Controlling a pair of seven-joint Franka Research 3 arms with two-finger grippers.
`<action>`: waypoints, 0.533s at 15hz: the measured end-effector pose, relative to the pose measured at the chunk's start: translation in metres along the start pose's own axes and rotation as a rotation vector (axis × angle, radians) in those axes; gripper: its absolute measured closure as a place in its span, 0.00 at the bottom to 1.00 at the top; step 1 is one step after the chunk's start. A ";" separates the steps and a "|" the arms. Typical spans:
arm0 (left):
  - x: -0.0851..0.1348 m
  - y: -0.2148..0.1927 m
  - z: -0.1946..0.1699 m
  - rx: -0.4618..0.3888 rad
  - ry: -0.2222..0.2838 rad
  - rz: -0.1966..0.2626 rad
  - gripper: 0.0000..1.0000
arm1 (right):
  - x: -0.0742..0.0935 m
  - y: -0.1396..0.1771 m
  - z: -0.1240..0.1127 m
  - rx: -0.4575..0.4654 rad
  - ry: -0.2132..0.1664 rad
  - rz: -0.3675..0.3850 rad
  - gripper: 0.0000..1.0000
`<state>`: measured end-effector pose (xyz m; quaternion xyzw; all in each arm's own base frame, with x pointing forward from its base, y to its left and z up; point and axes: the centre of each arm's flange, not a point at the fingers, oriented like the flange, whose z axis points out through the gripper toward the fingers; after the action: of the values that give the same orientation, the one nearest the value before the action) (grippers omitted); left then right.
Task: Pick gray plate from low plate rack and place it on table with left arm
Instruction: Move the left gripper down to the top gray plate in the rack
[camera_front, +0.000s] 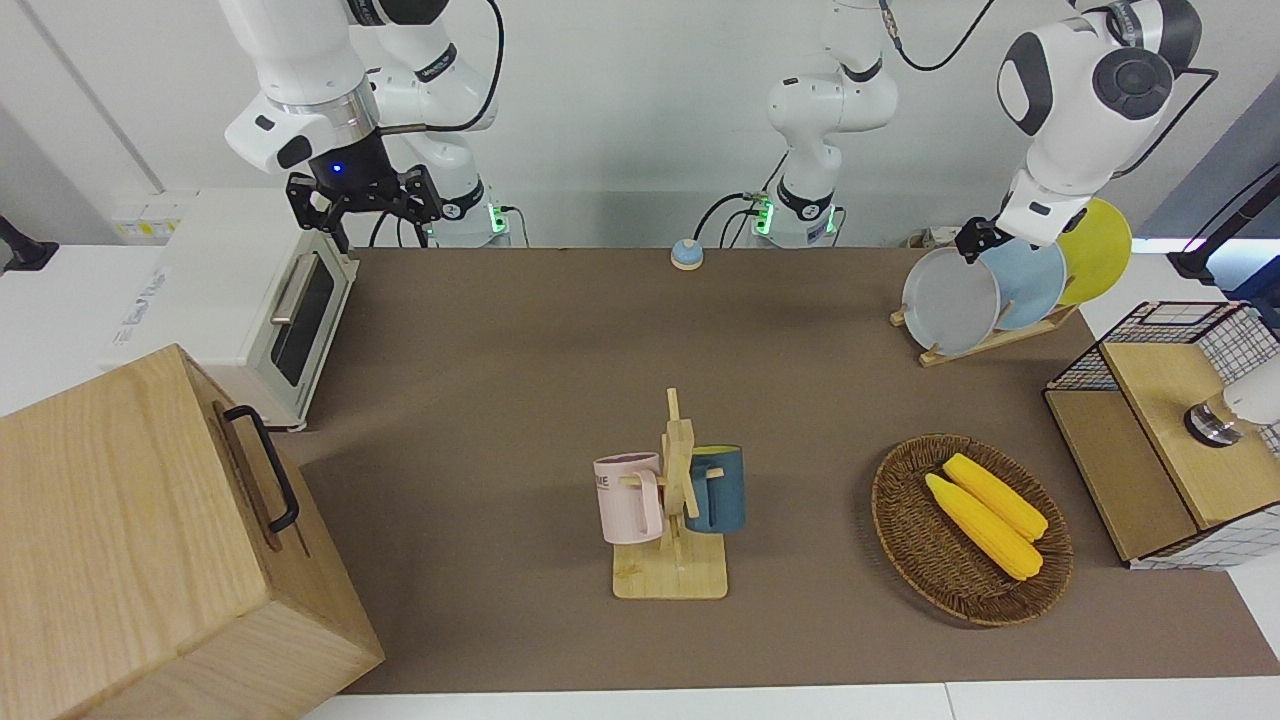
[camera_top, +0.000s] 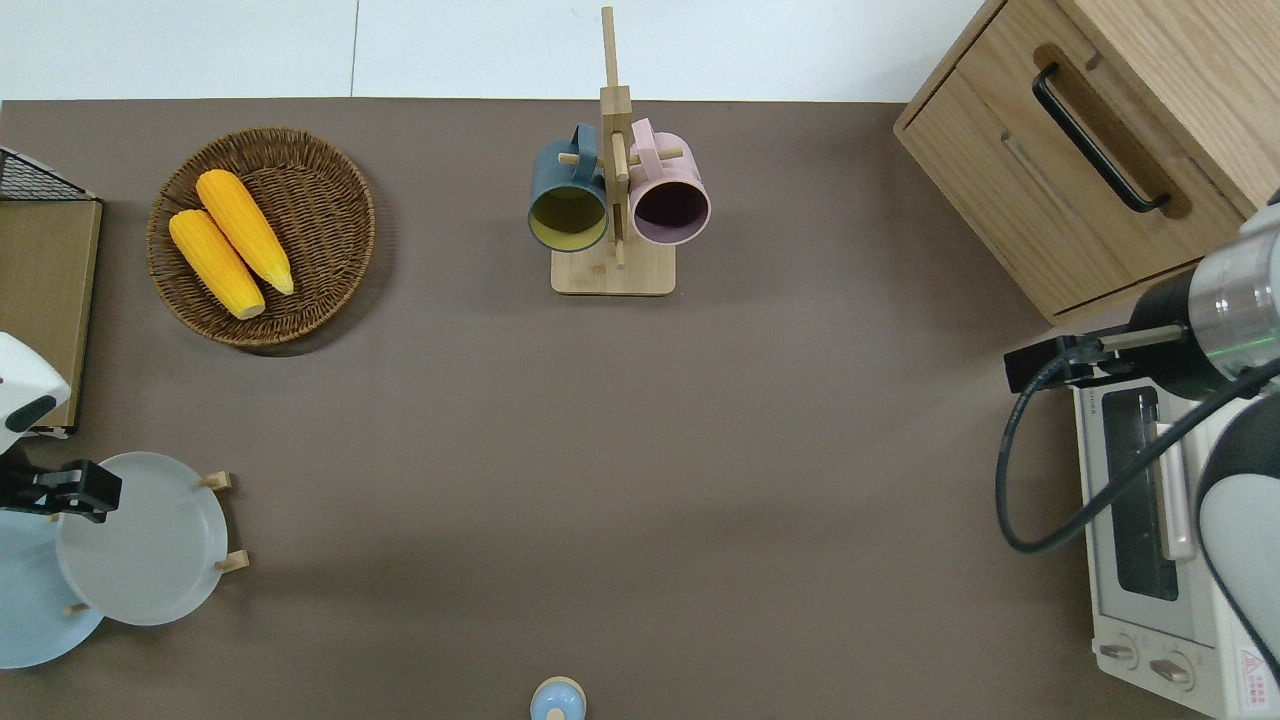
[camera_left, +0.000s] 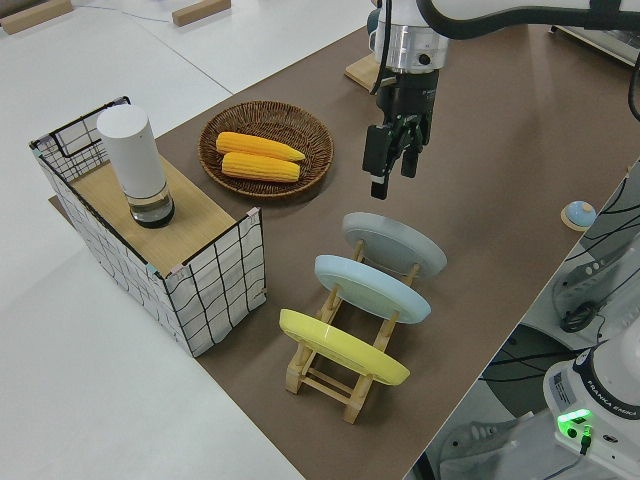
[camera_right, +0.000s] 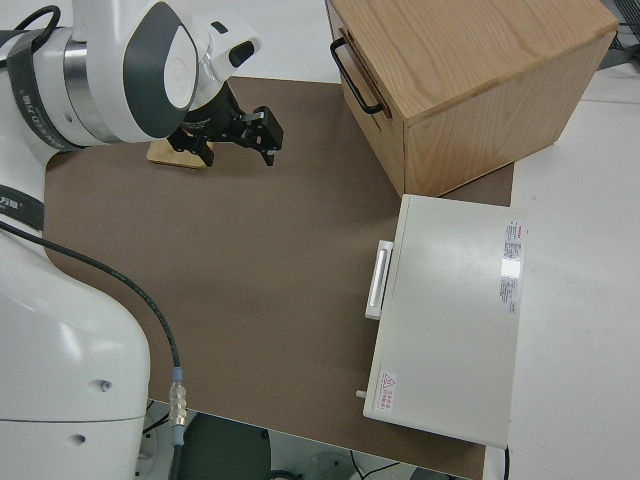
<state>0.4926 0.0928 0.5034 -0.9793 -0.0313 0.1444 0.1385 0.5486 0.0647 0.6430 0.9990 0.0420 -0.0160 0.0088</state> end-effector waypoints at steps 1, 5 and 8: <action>0.000 -0.005 0.012 -0.001 -0.013 -0.008 0.01 | 0.000 0.000 0.000 0.000 0.000 0.000 0.01; -0.003 -0.023 0.051 -0.012 -0.051 -0.035 0.04 | 0.000 0.000 0.000 0.000 0.000 0.000 0.01; -0.002 -0.023 0.066 -0.016 -0.055 -0.069 0.22 | 0.000 0.000 0.000 0.000 0.000 0.000 0.01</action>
<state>0.4706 0.1317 0.4495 -0.9743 -0.0702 0.1663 0.1348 0.5486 0.0647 0.6430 0.9990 0.0420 -0.0160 0.0088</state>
